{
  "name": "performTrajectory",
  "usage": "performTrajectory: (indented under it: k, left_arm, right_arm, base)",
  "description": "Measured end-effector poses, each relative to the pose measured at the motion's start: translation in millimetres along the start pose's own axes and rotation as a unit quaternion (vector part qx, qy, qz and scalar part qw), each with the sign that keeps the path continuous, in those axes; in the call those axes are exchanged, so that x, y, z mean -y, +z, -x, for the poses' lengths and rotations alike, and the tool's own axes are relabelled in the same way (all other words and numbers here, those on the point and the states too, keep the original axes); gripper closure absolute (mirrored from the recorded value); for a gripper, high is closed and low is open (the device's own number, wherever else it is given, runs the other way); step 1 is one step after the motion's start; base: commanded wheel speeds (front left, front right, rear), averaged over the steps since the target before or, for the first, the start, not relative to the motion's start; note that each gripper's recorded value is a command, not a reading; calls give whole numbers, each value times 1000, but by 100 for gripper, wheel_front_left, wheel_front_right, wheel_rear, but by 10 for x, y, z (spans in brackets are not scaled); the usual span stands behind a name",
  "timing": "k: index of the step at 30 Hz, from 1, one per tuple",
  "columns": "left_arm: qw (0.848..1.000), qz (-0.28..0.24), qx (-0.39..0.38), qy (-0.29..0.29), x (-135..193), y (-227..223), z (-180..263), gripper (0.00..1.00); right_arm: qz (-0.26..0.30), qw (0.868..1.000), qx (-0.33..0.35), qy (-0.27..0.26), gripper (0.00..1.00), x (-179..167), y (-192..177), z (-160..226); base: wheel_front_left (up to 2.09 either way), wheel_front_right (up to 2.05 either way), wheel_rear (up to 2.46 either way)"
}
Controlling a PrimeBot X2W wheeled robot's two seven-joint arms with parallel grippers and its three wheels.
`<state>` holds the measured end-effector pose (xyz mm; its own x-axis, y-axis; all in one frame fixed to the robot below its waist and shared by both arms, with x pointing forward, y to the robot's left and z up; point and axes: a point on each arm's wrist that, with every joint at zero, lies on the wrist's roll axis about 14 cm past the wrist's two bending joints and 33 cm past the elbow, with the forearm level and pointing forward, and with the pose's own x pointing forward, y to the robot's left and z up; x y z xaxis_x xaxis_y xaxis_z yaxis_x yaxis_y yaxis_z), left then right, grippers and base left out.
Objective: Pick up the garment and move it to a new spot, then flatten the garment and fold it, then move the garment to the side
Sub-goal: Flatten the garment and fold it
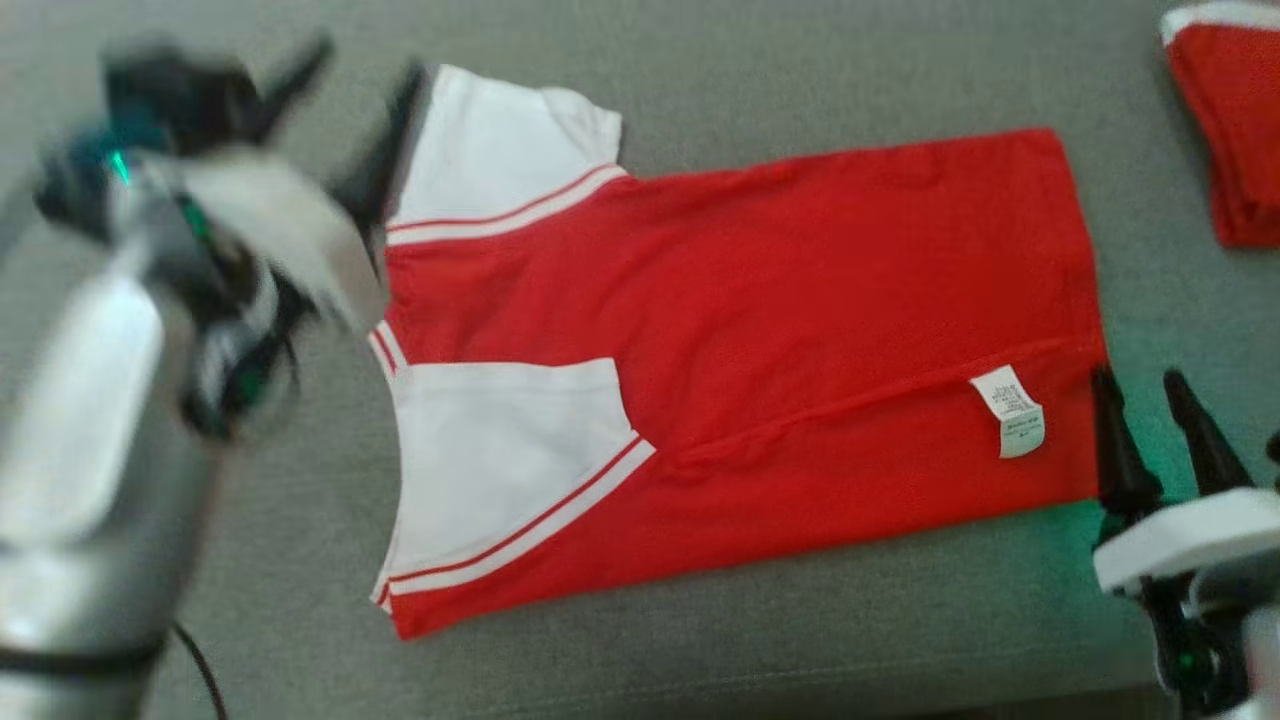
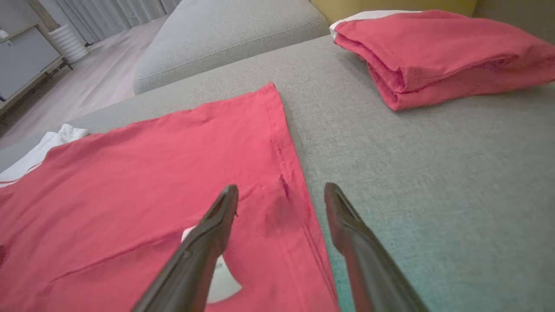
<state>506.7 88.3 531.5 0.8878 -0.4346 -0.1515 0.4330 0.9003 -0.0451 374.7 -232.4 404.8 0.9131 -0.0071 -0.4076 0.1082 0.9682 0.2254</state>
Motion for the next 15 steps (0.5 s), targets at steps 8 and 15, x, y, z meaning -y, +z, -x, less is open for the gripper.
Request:
performTrajectory:
  k: [8,15]
  left_arm:
    - [988,-11,-152,0,-479,-517,-865,0]
    - [965,17,-260,3,-571,-1193,-1137,0]
  right_arm:
    - [-15,1000,-4,-16,0,77,-61,-269]
    - [-20,998,-12,-56,0,324,-189,-211]
  base:
    - [0,0,0]
    - [0,0,0]
